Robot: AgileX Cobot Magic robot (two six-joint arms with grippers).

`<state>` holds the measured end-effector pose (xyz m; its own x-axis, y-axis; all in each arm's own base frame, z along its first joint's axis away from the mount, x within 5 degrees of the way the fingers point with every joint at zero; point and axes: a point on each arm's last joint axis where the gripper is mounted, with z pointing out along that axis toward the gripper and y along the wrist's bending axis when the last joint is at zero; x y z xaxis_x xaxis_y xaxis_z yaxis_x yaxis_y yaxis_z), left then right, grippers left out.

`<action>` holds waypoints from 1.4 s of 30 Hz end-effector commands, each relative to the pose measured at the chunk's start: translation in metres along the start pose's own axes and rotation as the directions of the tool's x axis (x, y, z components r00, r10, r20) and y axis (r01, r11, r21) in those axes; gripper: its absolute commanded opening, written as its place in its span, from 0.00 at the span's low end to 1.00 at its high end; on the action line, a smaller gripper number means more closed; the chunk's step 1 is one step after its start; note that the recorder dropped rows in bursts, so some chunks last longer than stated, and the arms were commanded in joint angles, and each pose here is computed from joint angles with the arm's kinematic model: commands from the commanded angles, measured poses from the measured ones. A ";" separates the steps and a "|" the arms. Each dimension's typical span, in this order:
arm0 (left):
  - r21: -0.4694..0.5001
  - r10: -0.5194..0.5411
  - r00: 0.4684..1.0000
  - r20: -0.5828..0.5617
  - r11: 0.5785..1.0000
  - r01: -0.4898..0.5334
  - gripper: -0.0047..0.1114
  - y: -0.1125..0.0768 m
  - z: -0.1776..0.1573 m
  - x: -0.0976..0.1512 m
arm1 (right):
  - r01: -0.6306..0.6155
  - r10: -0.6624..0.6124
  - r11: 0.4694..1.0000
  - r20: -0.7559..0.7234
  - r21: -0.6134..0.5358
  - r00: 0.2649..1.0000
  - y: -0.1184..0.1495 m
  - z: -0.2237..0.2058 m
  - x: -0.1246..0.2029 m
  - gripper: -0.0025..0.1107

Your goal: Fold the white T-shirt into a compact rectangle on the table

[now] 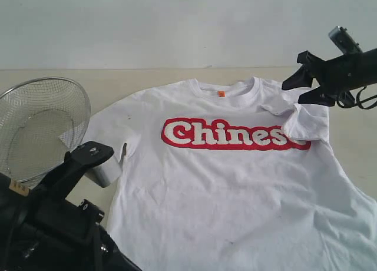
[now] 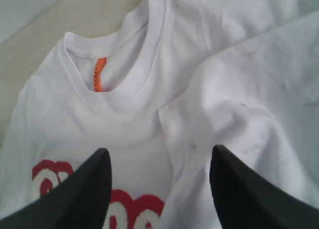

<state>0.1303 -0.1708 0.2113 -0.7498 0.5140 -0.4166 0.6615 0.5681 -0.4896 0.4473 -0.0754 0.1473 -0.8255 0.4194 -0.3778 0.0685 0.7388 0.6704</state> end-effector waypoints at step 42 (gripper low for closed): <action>0.012 -0.007 1.000 -0.001 1.000 0.007 0.08 -0.002 -0.001 0.001 | 0.767 -0.547 0.519 -0.543 0.377 0.637 0.083 0.075 0.024 0.48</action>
<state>0.1303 -0.1708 0.2113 -0.7498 0.5140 -0.4166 0.6615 0.5681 -0.4896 0.4738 0.0395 0.1473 -0.8625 -0.4294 -0.2679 -0.3951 0.9021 -0.1739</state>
